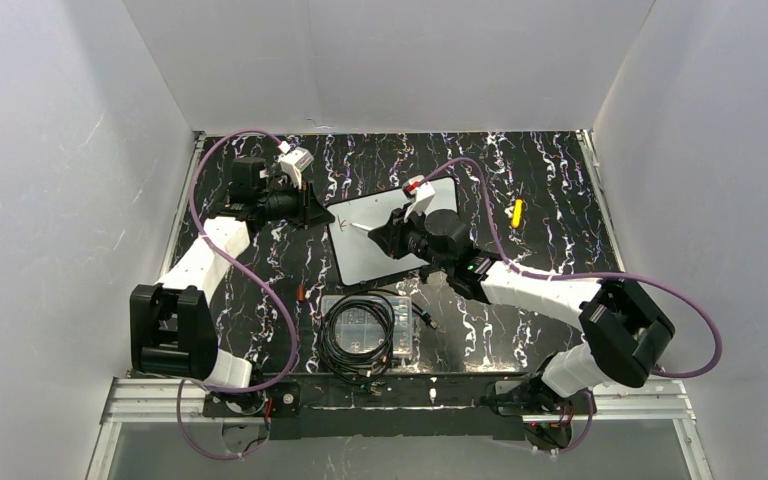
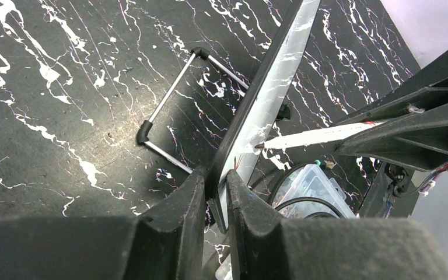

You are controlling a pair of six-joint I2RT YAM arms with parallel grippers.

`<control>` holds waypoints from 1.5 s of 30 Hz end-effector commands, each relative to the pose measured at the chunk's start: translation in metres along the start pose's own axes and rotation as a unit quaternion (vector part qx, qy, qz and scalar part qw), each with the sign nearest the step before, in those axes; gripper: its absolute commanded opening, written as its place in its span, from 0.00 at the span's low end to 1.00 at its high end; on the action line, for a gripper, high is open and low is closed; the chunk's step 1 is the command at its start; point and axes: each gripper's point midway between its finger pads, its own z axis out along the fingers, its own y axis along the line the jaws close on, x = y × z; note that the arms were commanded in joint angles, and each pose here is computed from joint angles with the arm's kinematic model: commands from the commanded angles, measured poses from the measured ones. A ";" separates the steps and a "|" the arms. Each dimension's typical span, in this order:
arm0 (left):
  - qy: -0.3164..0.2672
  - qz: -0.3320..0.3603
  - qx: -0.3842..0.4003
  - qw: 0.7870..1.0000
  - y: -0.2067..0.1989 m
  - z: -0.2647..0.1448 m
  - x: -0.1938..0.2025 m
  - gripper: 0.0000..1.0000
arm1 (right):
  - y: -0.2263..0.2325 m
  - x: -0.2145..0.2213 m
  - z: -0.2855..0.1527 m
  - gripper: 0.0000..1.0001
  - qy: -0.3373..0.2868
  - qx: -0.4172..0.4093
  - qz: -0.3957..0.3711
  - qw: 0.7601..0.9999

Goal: Write a sentence on the whiteboard

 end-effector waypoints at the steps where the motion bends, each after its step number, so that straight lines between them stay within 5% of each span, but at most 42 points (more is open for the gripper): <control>1: -0.016 0.030 -0.016 0.999 -0.003 -0.013 -0.015 0.00 | 0.003 -0.027 0.006 0.01 -0.047 0.001 -0.006 0.999; 45: -0.018 0.033 -0.016 0.999 -0.004 -0.014 -0.016 0.00 | -0.004 -0.035 0.007 0.01 -0.067 0.020 -0.007 0.998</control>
